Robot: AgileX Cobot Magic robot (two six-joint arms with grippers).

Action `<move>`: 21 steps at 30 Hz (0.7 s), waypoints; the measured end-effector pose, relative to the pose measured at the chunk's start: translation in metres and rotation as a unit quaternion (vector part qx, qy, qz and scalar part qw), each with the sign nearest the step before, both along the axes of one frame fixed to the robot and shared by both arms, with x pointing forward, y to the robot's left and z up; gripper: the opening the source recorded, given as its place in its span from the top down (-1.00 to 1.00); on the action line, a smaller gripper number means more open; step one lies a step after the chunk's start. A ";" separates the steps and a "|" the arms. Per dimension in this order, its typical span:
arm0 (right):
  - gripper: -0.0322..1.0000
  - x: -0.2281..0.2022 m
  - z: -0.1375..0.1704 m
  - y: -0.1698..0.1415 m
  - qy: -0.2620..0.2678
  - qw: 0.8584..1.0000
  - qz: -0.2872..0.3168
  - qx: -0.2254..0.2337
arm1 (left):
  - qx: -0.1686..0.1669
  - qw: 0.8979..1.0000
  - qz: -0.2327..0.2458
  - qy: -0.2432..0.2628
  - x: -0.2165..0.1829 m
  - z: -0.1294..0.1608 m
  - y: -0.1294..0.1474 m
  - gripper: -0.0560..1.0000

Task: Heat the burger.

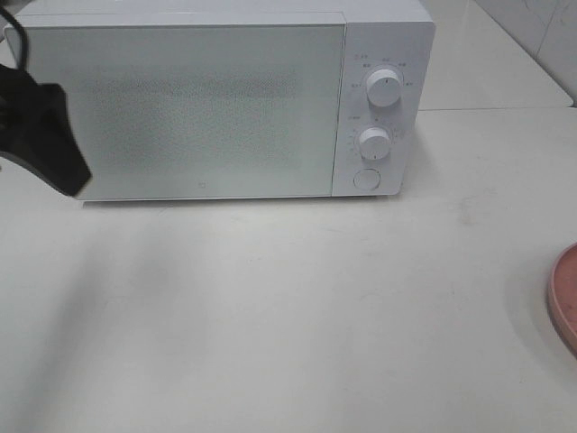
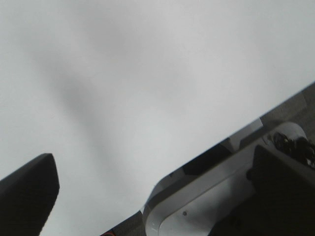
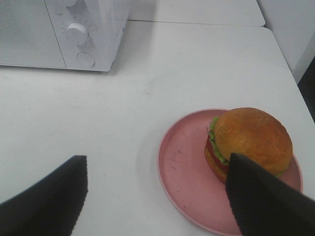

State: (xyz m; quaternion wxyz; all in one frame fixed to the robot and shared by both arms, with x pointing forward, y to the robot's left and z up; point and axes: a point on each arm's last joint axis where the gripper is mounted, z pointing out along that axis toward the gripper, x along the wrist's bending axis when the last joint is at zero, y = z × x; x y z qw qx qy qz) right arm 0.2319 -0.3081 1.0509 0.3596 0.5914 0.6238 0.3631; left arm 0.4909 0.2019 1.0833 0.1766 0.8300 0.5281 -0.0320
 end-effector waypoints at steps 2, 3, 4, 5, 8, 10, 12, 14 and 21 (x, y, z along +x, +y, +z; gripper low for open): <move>-0.52 0.000 0.000 0.000 0.000 1.000 0.000 0.000 | 0.003 0.999 0.030 -0.023 -0.002 0.011 0.019 -0.98; -0.52 0.000 0.000 0.000 0.000 1.000 0.000 0.000 | 0.005 0.998 0.046 -0.035 -0.004 0.017 0.029 -0.98; -0.52 0.000 0.000 0.000 0.000 1.000 0.000 0.000 | 0.005 0.998 0.046 -0.035 -0.004 0.017 0.029 -0.98; -0.52 0.000 0.000 0.000 0.000 1.000 0.000 0.000 | 0.005 0.995 0.079 -0.063 -0.012 0.031 0.048 -0.98; -0.52 0.000 0.000 0.000 0.000 1.000 0.000 0.000 | 0.012 0.987 0.124 -0.103 -0.027 0.049 0.072 -0.98; -0.52 0.000 0.000 0.000 0.000 1.000 0.000 0.000 | 0.022 0.979 0.155 -0.128 -0.038 0.060 0.087 -0.98; -0.52 0.000 0.000 0.000 0.000 1.000 0.000 0.000 | 0.037 0.964 0.210 -0.160 -0.057 0.075 0.104 -0.98; -0.52 0.000 0.000 0.000 0.000 1.000 0.000 0.000 | 0.045 0.954 0.237 -0.179 -0.069 0.083 0.109 -0.98; -0.52 0.000 0.000 0.000 0.000 1.000 0.000 0.000 | 0.052 0.946 0.246 -0.206 -0.115 0.076 0.106 -0.98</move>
